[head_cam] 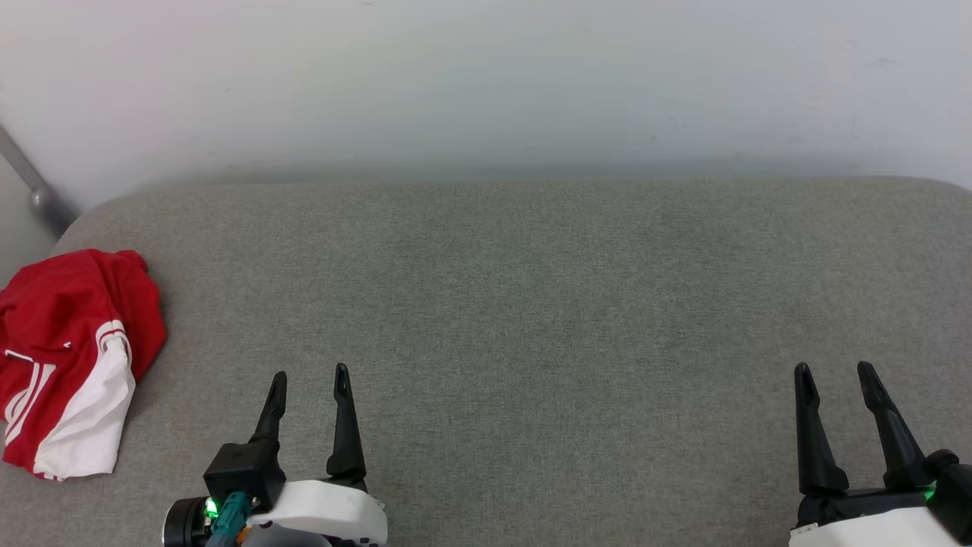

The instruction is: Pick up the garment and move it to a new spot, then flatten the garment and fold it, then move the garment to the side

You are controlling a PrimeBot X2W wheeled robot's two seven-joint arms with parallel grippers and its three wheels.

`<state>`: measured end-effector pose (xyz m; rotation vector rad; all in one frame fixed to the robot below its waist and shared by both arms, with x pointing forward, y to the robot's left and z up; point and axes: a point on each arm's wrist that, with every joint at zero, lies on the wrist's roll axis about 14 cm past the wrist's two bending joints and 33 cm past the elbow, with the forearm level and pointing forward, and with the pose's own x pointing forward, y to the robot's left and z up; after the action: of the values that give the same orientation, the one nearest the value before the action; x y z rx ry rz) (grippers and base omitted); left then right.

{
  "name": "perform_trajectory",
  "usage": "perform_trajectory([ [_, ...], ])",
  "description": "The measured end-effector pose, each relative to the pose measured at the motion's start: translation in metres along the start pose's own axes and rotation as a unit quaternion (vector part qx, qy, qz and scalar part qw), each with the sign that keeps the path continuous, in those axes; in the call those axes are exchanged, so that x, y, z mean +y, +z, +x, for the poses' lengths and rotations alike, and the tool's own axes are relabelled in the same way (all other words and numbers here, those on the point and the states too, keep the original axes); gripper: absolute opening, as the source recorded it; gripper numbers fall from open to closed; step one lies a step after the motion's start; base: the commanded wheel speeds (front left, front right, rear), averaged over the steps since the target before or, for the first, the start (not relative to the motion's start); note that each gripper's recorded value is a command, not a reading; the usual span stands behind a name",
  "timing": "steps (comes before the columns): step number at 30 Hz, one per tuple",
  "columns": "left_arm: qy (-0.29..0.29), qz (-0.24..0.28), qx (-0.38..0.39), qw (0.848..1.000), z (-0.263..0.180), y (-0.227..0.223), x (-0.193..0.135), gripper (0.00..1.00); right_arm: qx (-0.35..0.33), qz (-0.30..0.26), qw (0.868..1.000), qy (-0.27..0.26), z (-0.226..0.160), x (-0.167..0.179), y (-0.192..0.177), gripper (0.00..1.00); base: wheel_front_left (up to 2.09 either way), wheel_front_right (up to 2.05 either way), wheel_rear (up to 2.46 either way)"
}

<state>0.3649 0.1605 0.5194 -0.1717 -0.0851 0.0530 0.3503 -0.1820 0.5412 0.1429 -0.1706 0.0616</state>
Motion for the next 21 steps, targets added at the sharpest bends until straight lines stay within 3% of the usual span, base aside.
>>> perform_trajectory([
  [21, -0.018, 0.058, -0.019, 0.998, -0.0051, 0.0007, -0.0102, 1.00, -0.014, -0.021, 1.000, 0.008, -0.0046, 0.0036, 0.0035, 1.00, 0.00, 0.00, 0.00],
])
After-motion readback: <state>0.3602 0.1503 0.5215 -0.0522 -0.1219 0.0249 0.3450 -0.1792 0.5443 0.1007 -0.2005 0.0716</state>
